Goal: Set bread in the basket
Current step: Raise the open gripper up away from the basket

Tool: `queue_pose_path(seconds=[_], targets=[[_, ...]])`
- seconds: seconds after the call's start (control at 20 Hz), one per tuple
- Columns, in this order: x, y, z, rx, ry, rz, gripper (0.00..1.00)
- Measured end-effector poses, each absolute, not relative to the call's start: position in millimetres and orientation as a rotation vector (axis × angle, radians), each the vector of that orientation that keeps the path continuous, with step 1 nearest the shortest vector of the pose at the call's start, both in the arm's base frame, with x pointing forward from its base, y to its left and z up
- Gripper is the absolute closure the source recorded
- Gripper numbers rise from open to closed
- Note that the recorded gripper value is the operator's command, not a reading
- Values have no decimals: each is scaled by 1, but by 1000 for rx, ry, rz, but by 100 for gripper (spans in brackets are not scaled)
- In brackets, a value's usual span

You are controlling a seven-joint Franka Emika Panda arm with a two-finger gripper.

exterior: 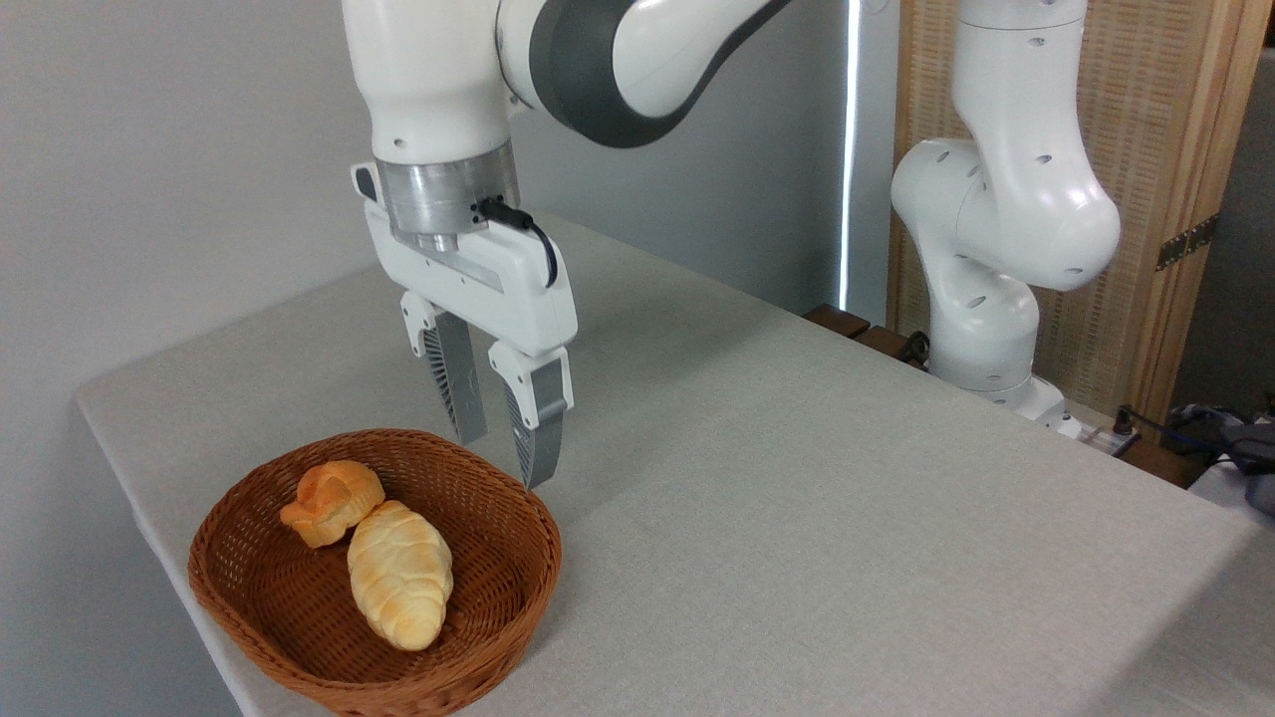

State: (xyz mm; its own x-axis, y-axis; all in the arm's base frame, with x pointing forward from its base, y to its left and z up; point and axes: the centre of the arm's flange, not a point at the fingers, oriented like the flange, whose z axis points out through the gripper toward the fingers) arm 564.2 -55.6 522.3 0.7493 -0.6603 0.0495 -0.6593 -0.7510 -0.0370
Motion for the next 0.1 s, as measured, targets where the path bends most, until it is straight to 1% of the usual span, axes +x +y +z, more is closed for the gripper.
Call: queue_pose_path(seconds=[0.1], targets=[[564,-57,525,-2924,1106,-95,0]])
